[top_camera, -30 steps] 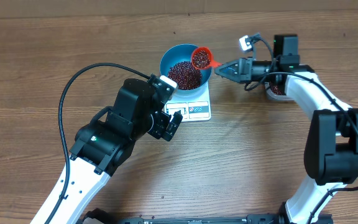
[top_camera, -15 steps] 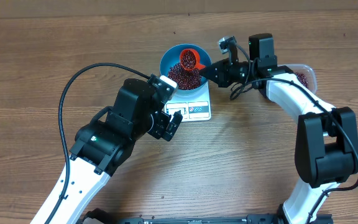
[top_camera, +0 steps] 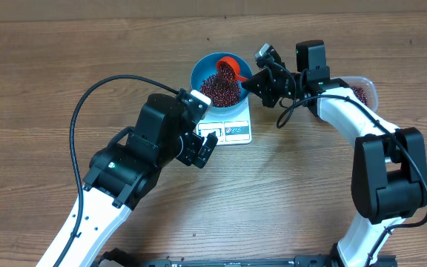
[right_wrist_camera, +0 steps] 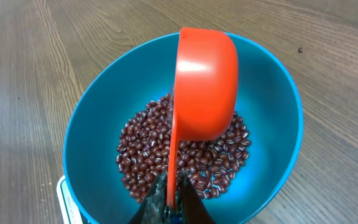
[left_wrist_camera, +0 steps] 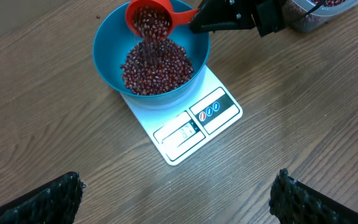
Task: Scoop item into bowl and weigh 150g on scale
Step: 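Tip the scoop with the right gripper to pour beans into bowl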
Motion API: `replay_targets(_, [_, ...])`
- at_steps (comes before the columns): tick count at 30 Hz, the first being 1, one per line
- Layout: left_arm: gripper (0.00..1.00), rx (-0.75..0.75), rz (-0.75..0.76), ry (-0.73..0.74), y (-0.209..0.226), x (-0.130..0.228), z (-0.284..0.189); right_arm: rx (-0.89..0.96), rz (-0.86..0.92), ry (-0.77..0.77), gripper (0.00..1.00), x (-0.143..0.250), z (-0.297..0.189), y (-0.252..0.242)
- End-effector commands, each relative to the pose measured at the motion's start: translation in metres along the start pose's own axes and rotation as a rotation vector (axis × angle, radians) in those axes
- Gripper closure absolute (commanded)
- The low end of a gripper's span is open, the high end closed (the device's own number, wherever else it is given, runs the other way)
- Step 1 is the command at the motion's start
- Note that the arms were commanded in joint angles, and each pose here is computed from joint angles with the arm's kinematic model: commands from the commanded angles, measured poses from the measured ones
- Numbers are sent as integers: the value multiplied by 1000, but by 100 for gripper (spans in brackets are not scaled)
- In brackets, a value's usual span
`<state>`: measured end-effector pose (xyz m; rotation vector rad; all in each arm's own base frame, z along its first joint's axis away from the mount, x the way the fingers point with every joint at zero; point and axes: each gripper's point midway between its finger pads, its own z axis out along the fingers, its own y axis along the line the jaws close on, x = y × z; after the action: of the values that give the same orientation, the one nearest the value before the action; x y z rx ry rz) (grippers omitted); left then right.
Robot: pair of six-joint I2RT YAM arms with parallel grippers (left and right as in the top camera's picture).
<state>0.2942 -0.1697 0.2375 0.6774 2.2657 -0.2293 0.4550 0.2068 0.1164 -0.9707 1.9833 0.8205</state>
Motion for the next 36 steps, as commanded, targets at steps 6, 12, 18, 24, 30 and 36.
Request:
replay_targets(6, [1,-15,-16,-24,4,-8,-6,4,-97,-25,96,-14,-7,5])
replay_targets(12, [0,-15,-16,-24,4,-8,-6,20,-146,-58,96,-35,-21,12])
replay_targets(18, [0,-15,-16,-24,4,-8,-6,37,-239,-43,96,-39,-30,17])
replay_targets(24, [1,-15,-16,-24,4,-8,-6,60,-316,10,96,-28,-31,14])
replay_targets(30, [0,-15,-16,-24,4,-8,-6,86,-399,35,96,-25,-31,9])
replay_targets(36, [0,-15,-16,-24,4,-8,-6,112,-499,51,96,-24,-32,3])
